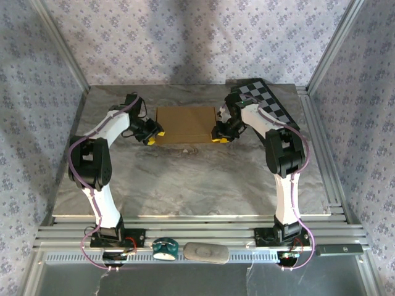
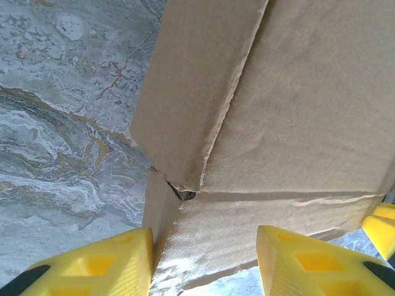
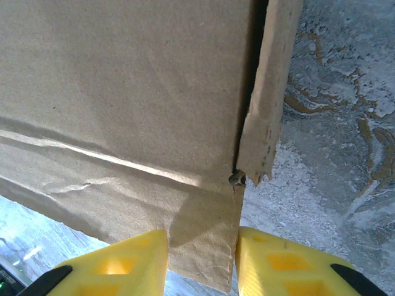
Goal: Fold the paper box
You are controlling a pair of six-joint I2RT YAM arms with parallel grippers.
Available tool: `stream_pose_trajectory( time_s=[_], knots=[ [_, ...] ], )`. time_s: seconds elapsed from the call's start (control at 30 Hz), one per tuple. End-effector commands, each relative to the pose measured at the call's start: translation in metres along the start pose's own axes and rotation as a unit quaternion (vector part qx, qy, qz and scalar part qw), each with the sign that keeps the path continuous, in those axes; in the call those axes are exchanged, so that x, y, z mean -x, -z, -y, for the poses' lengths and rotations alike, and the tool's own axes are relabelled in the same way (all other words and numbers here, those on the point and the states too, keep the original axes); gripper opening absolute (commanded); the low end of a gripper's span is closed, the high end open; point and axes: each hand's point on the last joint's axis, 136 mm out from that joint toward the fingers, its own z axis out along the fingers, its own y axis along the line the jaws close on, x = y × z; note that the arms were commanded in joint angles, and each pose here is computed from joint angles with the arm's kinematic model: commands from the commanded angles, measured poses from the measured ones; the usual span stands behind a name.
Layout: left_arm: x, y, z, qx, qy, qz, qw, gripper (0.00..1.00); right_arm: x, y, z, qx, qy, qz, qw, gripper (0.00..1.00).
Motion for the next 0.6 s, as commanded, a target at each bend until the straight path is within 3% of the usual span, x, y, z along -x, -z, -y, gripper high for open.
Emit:
stream_pose_trajectory(
  time_s=[0.0, 0.33, 0.57],
  knots=[
    [0.002, -0.002, 0.002, 0.0, -0.003, -0.013, 1.0, 0.46, 0.006, 0.001, -0.004, 0.013, -0.003, 0.0, 1.0, 0.34],
    [-0.004, -0.022, -0.02, 0.026, -0.004, -0.029, 0.999, 0.43, 0.013, 0.004, -0.008, 0.026, -0.018, 0.012, 0.999, 0.34],
    [-0.001, -0.002, -0.016, 0.039, -0.018, -0.004, 0.999, 0.47, 0.017, 0.006, -0.01, 0.032, -0.022, 0.017, 0.999, 0.33]
  ],
)
